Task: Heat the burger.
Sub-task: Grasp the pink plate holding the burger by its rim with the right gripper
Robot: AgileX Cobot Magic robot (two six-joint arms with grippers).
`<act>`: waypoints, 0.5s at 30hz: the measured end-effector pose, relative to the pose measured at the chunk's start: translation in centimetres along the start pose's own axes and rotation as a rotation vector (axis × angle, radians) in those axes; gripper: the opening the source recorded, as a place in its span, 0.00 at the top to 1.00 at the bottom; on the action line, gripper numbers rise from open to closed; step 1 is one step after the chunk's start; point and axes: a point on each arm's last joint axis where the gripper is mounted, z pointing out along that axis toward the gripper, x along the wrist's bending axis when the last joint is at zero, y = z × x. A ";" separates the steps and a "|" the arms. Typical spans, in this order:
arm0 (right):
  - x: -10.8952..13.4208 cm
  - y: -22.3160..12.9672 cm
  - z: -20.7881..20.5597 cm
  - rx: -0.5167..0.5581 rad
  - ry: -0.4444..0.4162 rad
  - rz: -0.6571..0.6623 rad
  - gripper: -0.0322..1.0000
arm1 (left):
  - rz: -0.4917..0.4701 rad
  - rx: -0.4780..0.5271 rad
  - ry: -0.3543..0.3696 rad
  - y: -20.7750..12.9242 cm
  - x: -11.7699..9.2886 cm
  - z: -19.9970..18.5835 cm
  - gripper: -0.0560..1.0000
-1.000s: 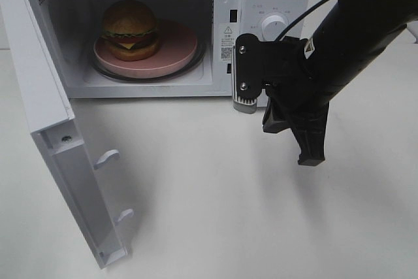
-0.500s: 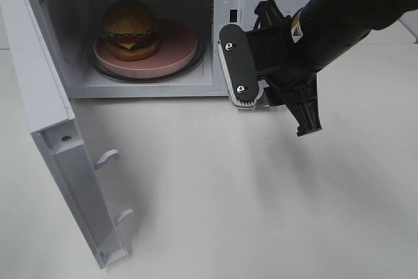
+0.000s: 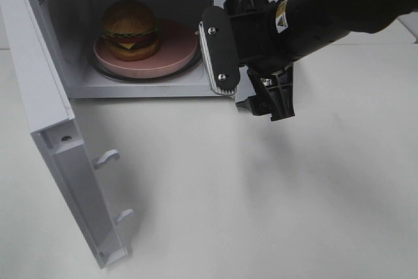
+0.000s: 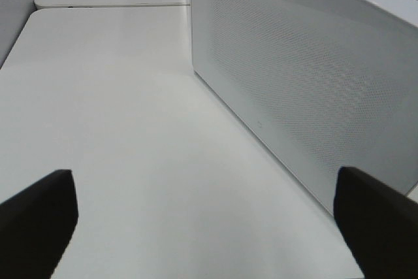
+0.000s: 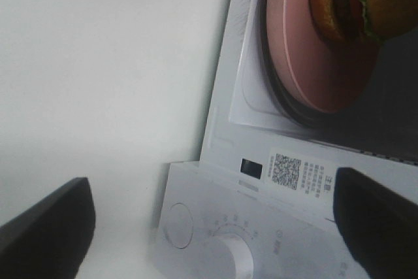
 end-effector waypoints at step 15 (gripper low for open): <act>-2.8 2.5 4.0 -0.016 -0.024 -0.014 0.06 | 0.000 0.000 0.000 0.0 0.0 0.0 0.01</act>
